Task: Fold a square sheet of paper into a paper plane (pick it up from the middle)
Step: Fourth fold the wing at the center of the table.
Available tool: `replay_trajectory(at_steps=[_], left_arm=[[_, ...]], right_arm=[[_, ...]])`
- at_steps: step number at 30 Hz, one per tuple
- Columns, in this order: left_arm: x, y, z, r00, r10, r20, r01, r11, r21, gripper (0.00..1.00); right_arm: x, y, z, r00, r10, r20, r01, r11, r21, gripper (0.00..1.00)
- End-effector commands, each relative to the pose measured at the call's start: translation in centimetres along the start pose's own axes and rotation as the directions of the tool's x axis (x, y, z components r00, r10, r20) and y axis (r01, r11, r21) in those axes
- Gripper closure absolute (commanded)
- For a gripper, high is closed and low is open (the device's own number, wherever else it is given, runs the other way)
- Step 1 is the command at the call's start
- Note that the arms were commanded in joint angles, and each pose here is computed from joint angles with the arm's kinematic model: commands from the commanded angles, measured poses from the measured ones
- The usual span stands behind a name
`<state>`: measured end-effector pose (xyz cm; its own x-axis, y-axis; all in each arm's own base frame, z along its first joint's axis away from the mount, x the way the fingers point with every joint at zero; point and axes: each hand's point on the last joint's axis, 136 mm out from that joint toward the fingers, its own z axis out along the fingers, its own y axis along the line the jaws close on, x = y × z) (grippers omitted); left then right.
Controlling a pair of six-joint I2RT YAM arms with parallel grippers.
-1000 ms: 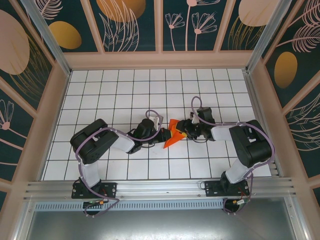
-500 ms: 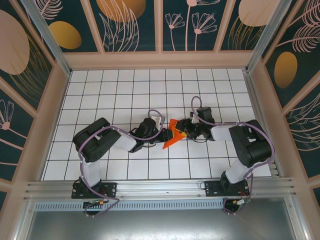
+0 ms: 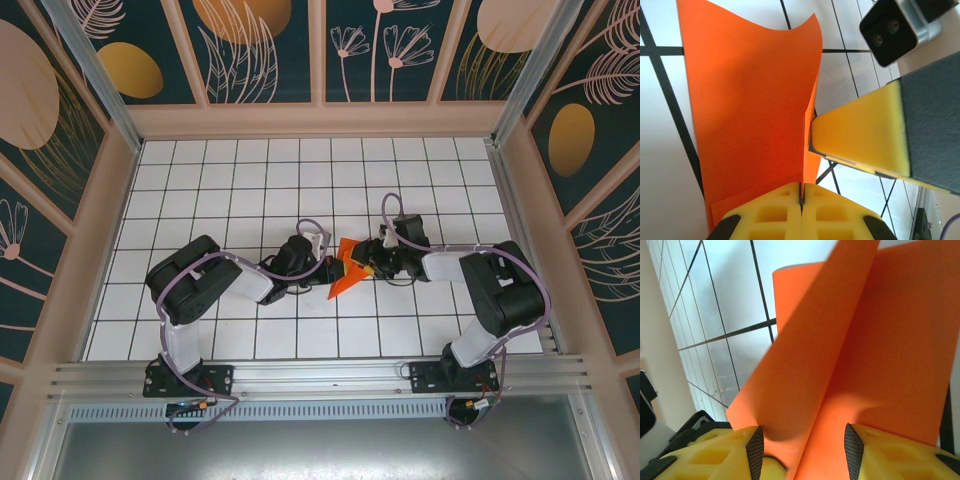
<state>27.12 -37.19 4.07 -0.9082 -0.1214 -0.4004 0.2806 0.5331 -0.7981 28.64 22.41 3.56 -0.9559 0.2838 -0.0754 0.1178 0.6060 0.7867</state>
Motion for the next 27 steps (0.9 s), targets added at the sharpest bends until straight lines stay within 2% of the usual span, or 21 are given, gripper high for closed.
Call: replay_trajectory(at_steps=[1, 11, 21, 27], left_arm=[[-0.4, -0.6, -0.2, 0.999, -0.033, 0.014, 0.032, 0.998, 0.052, 0.96], [0.0, -0.4, 0.3, 0.999, -0.048, -0.015, 0.049, 0.997, 0.058, 0.92], [0.1, -0.5, 0.4, 0.999, -0.032, -0.037, 0.034, 0.998, 0.053, 0.82], [-0.6, -0.9, -1.2, 1.0, -0.009, -0.005, 0.009, 1.0, 0.02, 0.71]], right_arm=[[0.0, 1.3, -0.2, 0.999, -0.047, -0.01, 0.047, 0.999, -0.017, 0.51], [-0.2, 0.4, 0.6, 0.999, -0.023, -0.023, 0.024, 0.999, 0.028, 0.51], [-0.1, -1.6, 0.8, 1.0, 0.012, -0.02, -0.009, 0.993, 0.115, 0.51], [0.0, -3.1, 0.7, 0.999, 0.034, -0.012, -0.031, 0.981, 0.189, 0.5]])
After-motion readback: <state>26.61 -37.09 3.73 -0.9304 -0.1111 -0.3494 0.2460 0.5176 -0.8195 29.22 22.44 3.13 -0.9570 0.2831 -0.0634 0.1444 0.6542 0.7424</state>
